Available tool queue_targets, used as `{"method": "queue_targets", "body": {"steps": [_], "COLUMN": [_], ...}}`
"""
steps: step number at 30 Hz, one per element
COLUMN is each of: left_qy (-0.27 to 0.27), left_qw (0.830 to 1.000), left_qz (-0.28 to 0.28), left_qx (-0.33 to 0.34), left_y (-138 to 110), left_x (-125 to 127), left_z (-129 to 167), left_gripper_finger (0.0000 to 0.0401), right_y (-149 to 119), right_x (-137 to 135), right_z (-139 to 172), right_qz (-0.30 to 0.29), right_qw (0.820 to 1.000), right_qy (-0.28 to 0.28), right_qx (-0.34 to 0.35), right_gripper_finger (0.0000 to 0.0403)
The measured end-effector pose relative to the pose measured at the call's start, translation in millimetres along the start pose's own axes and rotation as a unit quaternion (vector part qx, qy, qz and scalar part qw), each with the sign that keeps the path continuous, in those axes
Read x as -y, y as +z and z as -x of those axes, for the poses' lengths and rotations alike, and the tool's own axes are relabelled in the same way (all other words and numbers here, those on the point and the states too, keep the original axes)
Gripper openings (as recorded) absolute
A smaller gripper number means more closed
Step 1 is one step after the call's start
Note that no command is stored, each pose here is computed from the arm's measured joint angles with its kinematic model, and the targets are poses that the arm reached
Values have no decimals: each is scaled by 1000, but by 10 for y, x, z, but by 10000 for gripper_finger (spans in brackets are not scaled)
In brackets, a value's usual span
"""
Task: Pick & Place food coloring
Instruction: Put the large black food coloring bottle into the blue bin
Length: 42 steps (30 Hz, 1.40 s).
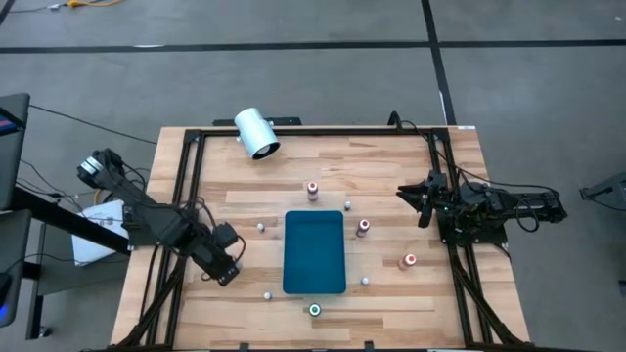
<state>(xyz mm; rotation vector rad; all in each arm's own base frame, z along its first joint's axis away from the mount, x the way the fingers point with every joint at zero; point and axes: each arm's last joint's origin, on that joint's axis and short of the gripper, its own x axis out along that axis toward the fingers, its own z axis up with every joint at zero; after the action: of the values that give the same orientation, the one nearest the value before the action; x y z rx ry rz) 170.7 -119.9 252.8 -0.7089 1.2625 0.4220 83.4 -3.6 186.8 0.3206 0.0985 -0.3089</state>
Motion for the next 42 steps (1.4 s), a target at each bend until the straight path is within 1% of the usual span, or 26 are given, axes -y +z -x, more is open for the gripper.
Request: {"method": "queue_targets", "body": {"steps": [8, 11, 14, 19, 23, 26, 31, 39, 42], "left_qy": [37, 55, 70, 96, 110, 116, 114, 113, 114], "left_qw": [999, 998, 997, 995, 994, 993, 993, 993, 993], "left_qz": [3, 0, -2, -4, -13, -14, -14, -18, -18], "left_qx": [27, 27, 22, -17, -21, -22, -9, -8, -7], "left_y": [-50, -51, -56, -83, -88, -89, -80, -79, -80], "left_x": [63, 79, 109, 151, 181, 195, 200, 200, 200], "left_z": [-136, -202, -284, -434, -534, -580, -578, -577, -577], "left_gripper_finger": [240, 240, 240, 240, 240, 240, 240, 240, 233], "right_y": [0, 0, 0, 0, 0, 0, 0, 0, 0], "right_x": [0, 0, 0, 0, 0, 0, 0, 0, 0], "right_z": [0, 0, 0, 0, 0, 0, 0, 0, 0], "right_qz": [0, 0, 0, 0, 0, 0, 0, 0, 0], "right_qw": [1000, 1000, 1000, 1000, 1000, 1000, 1000, 1000, 1000], "right_qy": [0, 0, 0, 0, 0, 0, 0, 0, 0], "right_qx": [0, 0, 0, 0, 0, 0, 0, 0, 0], "right_gripper_finger": [93, 93, 93, 93, 93, 93, 93, 93, 93]}}
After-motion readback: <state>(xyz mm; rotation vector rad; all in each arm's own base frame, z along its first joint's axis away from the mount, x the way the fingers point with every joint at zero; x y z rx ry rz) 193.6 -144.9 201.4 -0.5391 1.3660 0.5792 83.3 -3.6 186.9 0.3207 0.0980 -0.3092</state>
